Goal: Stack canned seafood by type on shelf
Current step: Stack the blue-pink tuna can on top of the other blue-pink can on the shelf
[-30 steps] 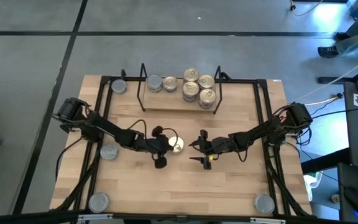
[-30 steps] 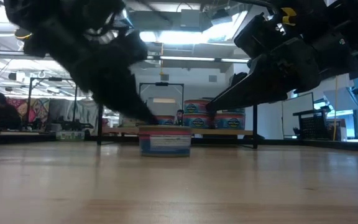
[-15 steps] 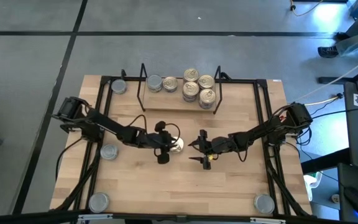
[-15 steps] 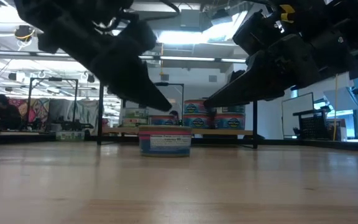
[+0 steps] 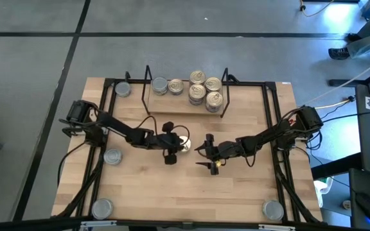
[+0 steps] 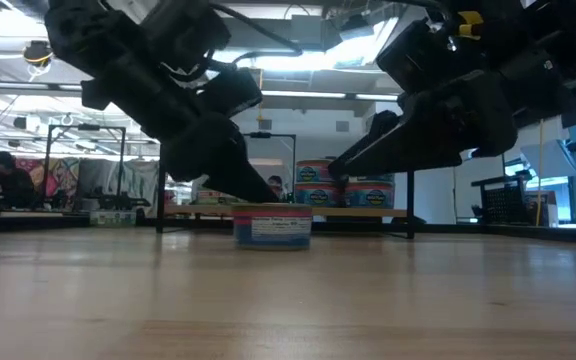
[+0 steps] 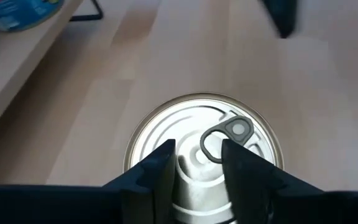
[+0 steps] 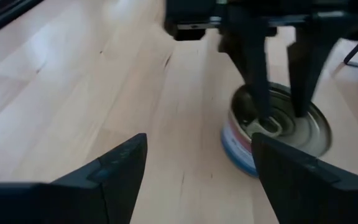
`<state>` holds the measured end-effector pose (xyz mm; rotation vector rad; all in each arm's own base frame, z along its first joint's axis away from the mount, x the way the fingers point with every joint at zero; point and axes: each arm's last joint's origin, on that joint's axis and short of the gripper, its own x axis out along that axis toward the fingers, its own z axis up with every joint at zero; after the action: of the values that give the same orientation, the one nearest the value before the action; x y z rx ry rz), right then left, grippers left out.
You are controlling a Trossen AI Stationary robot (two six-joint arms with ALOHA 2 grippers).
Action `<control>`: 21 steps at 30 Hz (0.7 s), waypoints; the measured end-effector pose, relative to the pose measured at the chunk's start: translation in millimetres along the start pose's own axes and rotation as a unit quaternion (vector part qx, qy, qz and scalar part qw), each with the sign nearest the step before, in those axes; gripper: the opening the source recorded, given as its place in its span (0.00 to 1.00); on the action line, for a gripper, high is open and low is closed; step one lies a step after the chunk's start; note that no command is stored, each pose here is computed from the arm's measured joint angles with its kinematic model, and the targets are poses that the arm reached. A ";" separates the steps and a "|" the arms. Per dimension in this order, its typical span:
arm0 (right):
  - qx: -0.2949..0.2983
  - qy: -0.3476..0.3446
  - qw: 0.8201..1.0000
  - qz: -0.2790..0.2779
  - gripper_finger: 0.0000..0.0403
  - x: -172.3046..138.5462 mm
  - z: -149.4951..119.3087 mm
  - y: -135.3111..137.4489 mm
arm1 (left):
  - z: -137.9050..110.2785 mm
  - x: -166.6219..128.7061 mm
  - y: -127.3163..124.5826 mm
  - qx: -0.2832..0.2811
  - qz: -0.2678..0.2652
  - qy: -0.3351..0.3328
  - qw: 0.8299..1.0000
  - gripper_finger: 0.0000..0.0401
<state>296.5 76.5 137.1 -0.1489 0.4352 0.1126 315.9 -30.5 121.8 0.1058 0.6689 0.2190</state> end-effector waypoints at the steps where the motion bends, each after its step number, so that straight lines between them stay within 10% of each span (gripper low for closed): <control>1: -0.006 0.000 1.000 0.000 0.71 0.0 0.0 0.0 | -0.4 0.8 2.6 -0.010 0.003 0.002 1.000 0.32; 14: -0.027 0.000 1.000 -0.009 0.71 0.0 0.1 -0.5 | 14.5 -12.4 16.4 -0.094 -0.027 -0.018 0.995 0.43; 21: -0.027 -0.001 1.000 -0.009 0.71 0.0 0.3 -0.5 | 8.2 -8.2 19.3 -0.046 -0.032 0.001 0.998 0.55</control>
<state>296.7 76.0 137.4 -0.2049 0.4295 0.1065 311.6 -13.8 136.4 -0.0028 0.6615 0.1885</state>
